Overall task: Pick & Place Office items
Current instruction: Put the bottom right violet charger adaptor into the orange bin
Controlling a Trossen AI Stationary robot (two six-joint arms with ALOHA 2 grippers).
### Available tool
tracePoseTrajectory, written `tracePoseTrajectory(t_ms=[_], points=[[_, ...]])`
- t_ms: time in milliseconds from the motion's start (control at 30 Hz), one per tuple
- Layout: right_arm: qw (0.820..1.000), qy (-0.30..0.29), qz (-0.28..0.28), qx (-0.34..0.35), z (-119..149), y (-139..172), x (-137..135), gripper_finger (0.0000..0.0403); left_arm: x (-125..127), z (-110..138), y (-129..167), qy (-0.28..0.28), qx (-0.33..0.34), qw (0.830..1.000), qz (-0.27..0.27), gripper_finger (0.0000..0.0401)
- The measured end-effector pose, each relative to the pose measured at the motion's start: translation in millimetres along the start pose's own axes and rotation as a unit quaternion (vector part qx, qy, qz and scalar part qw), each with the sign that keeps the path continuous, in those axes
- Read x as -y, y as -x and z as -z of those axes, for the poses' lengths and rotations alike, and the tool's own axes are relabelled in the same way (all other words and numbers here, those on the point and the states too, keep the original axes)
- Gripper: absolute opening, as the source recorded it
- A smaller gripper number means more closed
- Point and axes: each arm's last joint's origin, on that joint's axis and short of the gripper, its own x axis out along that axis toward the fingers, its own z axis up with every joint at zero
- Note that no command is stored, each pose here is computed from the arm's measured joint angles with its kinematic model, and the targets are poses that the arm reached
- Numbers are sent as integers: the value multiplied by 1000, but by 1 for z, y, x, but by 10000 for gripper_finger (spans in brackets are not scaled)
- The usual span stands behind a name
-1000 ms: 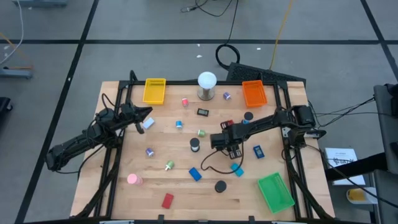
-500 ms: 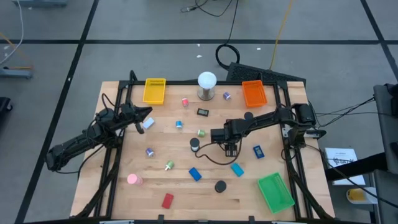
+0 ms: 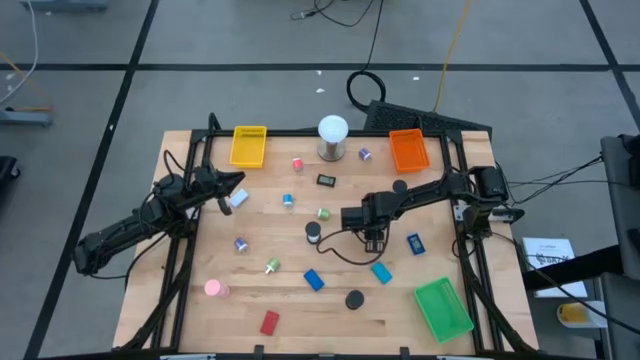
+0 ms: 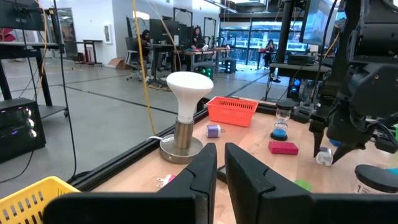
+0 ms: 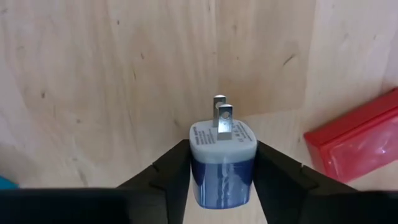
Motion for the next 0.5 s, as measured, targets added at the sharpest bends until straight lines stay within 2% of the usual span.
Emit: tracePoseTrajectory(t_ms=[133, 267, 367, 500], points=[[1000, -3, -1, 25, -3, 3, -2, 128, 0, 0, 0, 0, 0, 1000, 0, 37], [992, -37, 11, 123, -10, 22, -4, 128, 0, 0, 0, 0, 0, 1000, 0, 37], [971, -72, -4, 227, -9, 24, -9, 129, 0, 0, 0, 0, 0, 1000, 0, 37], [932, -116, -47, 341, -2, 4, -19, 129, 0, 0, 0, 0, 0, 1000, 0, 37]])
